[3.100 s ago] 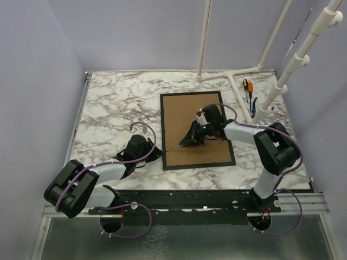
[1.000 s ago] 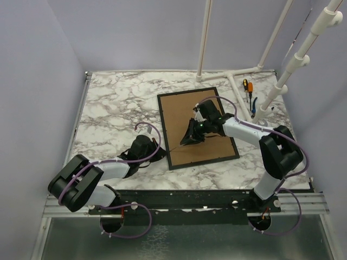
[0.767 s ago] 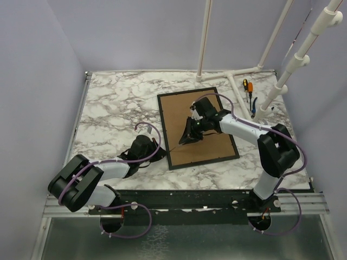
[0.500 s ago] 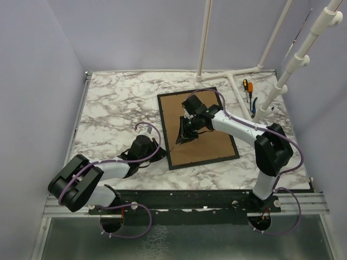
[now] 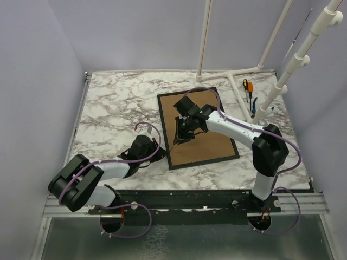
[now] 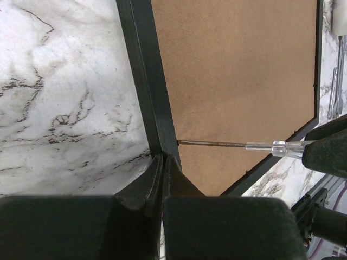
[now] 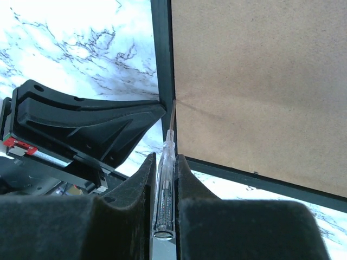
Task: Take the photo out of the frame
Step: Release the photo frame item from the photo frame.
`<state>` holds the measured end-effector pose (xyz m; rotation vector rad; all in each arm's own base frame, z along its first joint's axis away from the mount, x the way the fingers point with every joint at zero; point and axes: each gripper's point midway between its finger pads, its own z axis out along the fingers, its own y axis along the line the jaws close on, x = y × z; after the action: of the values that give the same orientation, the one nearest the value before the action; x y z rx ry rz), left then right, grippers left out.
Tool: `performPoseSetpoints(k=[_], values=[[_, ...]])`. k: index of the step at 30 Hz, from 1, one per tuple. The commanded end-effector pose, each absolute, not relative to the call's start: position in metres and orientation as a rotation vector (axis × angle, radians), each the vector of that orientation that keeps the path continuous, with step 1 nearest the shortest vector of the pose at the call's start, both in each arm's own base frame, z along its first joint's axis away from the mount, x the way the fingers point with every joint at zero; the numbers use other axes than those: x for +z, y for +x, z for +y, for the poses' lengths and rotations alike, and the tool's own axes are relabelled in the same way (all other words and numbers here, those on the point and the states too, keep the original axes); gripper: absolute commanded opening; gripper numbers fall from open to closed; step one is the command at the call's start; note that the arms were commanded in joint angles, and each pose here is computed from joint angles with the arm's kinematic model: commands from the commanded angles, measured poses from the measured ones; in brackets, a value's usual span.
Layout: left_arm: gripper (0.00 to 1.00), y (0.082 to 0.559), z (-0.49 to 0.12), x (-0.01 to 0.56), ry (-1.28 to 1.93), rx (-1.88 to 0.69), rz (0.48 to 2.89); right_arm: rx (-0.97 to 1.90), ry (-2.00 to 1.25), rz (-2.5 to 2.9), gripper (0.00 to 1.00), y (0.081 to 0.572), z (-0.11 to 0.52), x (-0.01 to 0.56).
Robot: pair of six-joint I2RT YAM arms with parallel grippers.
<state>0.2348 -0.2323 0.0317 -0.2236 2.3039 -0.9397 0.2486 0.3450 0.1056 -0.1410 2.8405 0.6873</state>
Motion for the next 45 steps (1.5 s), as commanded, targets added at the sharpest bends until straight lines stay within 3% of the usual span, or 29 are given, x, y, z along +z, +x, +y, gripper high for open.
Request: performPoseSetpoints(k=[1, 22, 29, 34, 40, 45], values=[[0.00, 0.219, -0.246, 0.023, -0.152, -0.984, 2.380, 1.156, -0.322, 2.801, 0.01, 0.198, 0.441, 0.142], [0.00, 0.219, -0.245, 0.025, -0.153, -0.982, 2.370, 1.175, -0.355, 2.769, 0.01, 0.188, 0.459, 0.152], [0.00, 0.224, -0.227, 0.028, -0.178, -0.859, 2.364, 0.948, -0.262, 2.746, 0.01, 0.219, 0.401, 0.151], [0.00, 0.229, -0.212, 0.035, -0.181, -0.760, 2.363, 0.955, -0.170, 2.674, 0.01, 0.239, 0.361, 0.158], [0.00, 0.238, -0.201, 0.043, -0.201, -0.699, 2.350, 1.243, -0.143, 2.525, 0.01, 0.259, 0.327, 0.167], [0.01, 0.247, -0.197, 0.048, -0.209, -0.678, 2.339, 1.313, -0.172, 2.466, 0.01, 0.285, 0.298, 0.153]])
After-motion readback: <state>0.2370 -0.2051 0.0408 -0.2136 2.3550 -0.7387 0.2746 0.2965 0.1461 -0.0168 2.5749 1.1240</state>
